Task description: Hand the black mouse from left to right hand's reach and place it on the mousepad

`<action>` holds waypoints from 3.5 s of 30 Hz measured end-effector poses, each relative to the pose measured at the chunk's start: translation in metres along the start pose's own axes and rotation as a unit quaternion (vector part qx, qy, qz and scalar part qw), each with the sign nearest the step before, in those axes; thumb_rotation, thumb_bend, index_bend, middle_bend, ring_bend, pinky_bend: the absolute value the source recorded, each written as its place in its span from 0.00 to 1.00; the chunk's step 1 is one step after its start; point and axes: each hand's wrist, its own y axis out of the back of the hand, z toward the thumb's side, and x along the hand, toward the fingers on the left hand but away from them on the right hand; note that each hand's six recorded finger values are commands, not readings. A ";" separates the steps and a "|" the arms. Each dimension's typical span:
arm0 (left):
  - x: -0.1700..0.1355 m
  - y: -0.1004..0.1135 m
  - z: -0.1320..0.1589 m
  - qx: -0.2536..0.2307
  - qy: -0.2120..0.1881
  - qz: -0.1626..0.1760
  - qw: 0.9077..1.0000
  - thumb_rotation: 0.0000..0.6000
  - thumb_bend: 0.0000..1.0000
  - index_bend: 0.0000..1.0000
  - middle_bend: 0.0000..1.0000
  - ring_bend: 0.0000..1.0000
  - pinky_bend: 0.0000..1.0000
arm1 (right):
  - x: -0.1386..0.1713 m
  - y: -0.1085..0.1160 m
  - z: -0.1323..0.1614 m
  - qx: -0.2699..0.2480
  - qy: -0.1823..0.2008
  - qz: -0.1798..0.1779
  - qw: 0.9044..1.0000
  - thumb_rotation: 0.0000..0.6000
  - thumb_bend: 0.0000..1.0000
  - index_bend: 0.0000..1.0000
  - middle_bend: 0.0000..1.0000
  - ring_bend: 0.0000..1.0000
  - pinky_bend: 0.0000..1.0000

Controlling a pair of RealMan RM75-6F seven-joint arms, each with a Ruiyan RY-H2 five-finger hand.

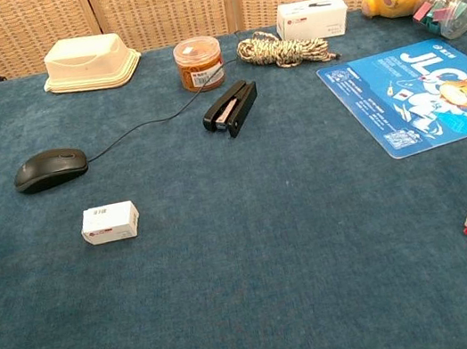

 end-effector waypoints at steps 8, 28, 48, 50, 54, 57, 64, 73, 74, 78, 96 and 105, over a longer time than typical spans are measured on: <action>-0.002 0.001 0.001 -0.014 -0.007 -0.005 1.000 1.00 0.00 0.00 0.00 0.00 0.00 | 0.002 0.000 0.001 -0.011 0.002 0.004 1.000 1.00 0.00 0.00 0.00 0.00 0.00; 0.104 -0.047 0.075 -0.021 -0.043 -0.128 0.991 1.00 0.00 0.00 0.00 0.00 0.00 | -0.001 0.001 -0.003 -0.029 -0.002 0.012 1.000 1.00 0.00 0.00 0.00 0.00 0.00; 0.150 -0.107 0.108 -0.010 -0.012 -0.180 0.984 1.00 0.14 0.10 0.07 0.12 0.26 | -0.006 -0.003 -0.009 -0.030 -0.013 0.018 0.999 1.00 0.00 0.00 0.00 0.00 0.00; 0.152 -0.109 0.113 -0.012 -0.012 -0.178 0.984 1.00 0.16 0.14 0.10 0.15 0.28 | -0.006 -0.003 -0.009 -0.030 -0.012 0.019 0.999 1.00 0.00 0.00 0.00 0.00 0.00; 0.155 -0.111 0.120 -0.017 -0.009 -0.178 0.984 1.00 0.19 0.19 0.14 0.19 0.31 | -0.006 -0.002 -0.009 -0.031 -0.012 0.018 0.999 1.00 0.00 0.00 0.00 0.00 0.00; 0.156 -0.114 0.122 -0.016 -0.006 -0.180 0.984 1.00 0.20 0.23 0.18 0.22 0.34 | -0.006 -0.002 -0.009 -0.033 -0.012 0.019 0.999 1.00 0.00 0.00 0.00 0.00 0.00; 0.160 -0.120 0.126 -0.017 0.005 -0.179 0.984 1.00 0.24 0.43 0.34 0.35 0.45 | -0.006 0.000 -0.010 -0.036 -0.011 0.017 0.999 1.00 0.00 0.00 0.00 0.00 0.00; 0.160 -0.121 0.130 -0.028 0.004 -0.172 0.985 1.00 0.24 0.53 0.43 0.42 0.51 | -0.006 0.001 -0.010 -0.040 -0.010 0.017 0.999 1.00 0.00 0.00 0.00 0.00 0.00; 0.159 -0.121 0.131 -0.033 0.003 -0.171 0.985 1.00 0.24 0.53 0.43 0.42 0.51 | -0.006 0.001 -0.010 -0.040 -0.010 0.017 0.999 1.00 0.00 0.00 0.00 0.00 0.00; 0.155 -0.114 0.139 -0.057 -0.011 -0.167 0.984 1.00 0.24 0.53 0.43 0.42 0.51 | -0.006 0.001 -0.010 -0.042 -0.010 0.017 0.999 1.00 0.00 0.00 0.00 0.00 0.00; 0.107 -0.061 0.273 -0.089 -0.177 -0.141 0.970 1.00 0.24 0.52 0.43 0.42 0.51 | -0.007 -0.001 -0.010 -0.046 -0.008 0.023 0.999 1.00 0.00 0.00 0.00 0.00 0.00; 0.091 -0.076 0.365 -0.108 -0.195 -0.176 0.959 1.00 0.24 0.51 0.43 0.42 0.51 | -0.009 0.000 -0.013 -0.050 -0.012 0.023 0.998 1.00 0.00 0.00 0.00 0.00 0.00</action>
